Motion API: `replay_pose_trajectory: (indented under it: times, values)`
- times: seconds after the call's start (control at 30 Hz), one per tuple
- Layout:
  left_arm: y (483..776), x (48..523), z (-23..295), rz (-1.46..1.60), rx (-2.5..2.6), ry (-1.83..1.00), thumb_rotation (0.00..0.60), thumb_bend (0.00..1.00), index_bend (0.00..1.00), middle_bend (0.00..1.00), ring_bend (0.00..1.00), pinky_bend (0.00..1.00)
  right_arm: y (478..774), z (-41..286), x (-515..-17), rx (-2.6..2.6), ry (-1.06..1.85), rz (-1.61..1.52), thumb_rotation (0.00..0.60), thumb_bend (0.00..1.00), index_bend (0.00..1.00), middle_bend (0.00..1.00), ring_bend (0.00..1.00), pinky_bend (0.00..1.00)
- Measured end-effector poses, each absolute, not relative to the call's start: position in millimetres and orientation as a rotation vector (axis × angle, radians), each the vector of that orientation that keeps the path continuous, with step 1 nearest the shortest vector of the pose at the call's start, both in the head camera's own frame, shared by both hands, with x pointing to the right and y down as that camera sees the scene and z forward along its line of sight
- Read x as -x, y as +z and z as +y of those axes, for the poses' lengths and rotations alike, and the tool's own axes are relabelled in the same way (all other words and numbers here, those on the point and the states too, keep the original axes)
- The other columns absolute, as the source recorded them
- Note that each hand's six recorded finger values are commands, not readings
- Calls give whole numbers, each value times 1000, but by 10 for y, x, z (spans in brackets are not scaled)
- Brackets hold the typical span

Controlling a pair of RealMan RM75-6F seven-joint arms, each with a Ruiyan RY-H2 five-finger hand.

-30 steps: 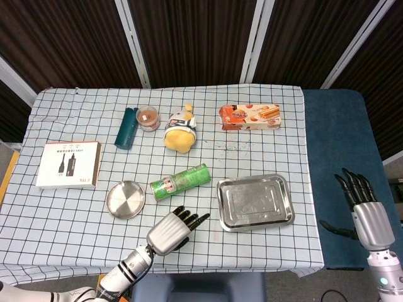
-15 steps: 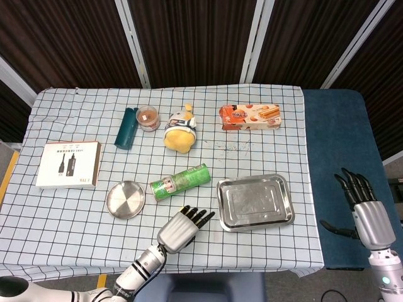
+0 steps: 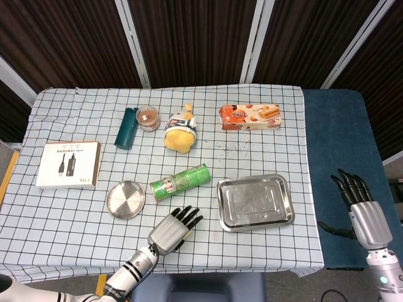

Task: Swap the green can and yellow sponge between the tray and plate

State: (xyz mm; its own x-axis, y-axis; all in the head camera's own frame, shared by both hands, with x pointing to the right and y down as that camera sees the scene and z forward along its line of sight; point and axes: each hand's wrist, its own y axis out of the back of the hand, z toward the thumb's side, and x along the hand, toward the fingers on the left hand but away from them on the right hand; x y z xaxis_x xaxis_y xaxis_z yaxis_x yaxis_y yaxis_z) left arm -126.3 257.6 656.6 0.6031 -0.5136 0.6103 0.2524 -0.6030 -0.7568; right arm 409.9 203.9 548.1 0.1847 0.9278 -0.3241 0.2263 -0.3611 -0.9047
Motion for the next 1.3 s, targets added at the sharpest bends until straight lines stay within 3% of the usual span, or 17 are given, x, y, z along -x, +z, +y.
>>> replay_pose_trajectory:
  times: [0.3, 0.73, 1.0, 1.3]
  values:
    - [6442, 1358, 2467, 276, 1967, -1101, 600, 364, 0, 0, 0, 140, 5489, 2048, -4092, 1733, 1222, -1092, 600, 60, 0, 0, 0, 0]
    - [5982, 1580, 2026, 455, 1961, -1075, 600, 341, 0, 0, 0, 141, 5461, 2077, -4074, 1742, 1203, -1092, 600, 60, 0, 0, 0, 0]
    - [6158, 1418, 1730, 440, 1933, -1110, 600, 342, 0, 0, 0, 141, 5450, 2110, -4057, 1756, 1186, -1075, 600, 60, 0, 0, 0, 0]
    - [6575, 1180, 1481, 406, 1888, -1233, 600, 341, 0, 0, 0, 145, 5416, 2124, -4056, 1775, 1159, -1065, 600, 60, 0, 0, 0, 0]
